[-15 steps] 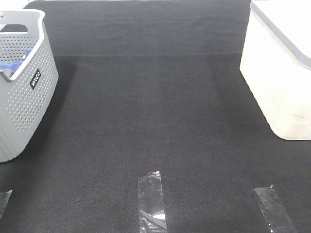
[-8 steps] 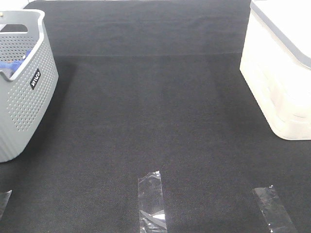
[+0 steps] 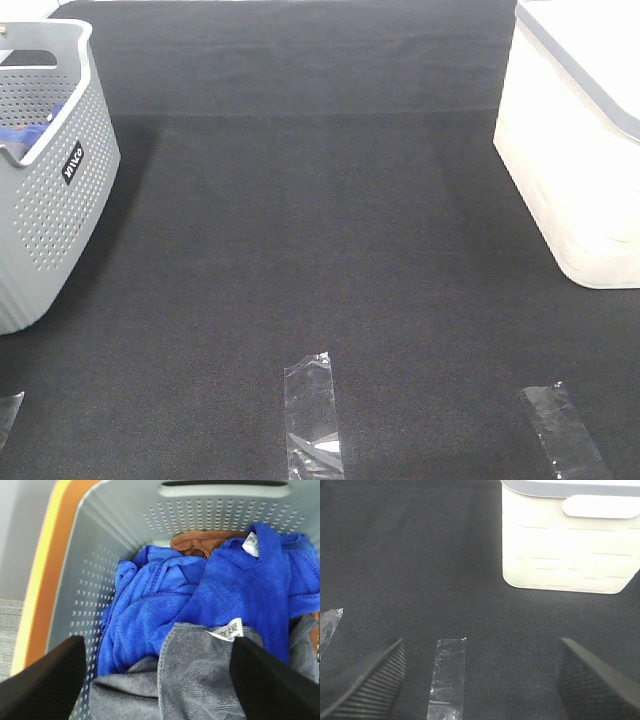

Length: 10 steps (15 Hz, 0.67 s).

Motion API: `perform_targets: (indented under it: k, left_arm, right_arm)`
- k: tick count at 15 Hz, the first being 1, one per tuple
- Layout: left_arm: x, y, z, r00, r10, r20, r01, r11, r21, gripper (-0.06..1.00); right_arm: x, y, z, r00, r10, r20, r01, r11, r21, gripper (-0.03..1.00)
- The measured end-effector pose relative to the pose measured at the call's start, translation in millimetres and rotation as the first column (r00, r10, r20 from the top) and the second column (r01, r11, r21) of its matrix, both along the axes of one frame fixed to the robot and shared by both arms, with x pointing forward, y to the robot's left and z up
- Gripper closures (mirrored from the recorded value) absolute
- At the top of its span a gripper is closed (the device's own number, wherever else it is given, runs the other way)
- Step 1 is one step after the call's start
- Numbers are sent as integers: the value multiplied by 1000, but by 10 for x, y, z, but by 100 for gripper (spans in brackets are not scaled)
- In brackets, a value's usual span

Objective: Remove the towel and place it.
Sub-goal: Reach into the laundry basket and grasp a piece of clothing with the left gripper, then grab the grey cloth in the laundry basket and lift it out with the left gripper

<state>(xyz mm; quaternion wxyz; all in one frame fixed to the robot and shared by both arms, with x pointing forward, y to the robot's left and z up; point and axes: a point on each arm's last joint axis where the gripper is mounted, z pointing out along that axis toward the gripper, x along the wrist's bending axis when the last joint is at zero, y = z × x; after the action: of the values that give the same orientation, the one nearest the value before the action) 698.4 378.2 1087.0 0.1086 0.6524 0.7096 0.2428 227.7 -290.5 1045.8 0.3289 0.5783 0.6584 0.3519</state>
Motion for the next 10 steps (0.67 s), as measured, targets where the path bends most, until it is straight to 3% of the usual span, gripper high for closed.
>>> perform_targets:
  k: [10]
  left_arm:
    - [265, 25, -828, 987, -28, -160, 21, 999, -44, 21]
  right_arm:
    - [0, 0, 0, 1000, 0, 0, 0, 1000, 0, 21]
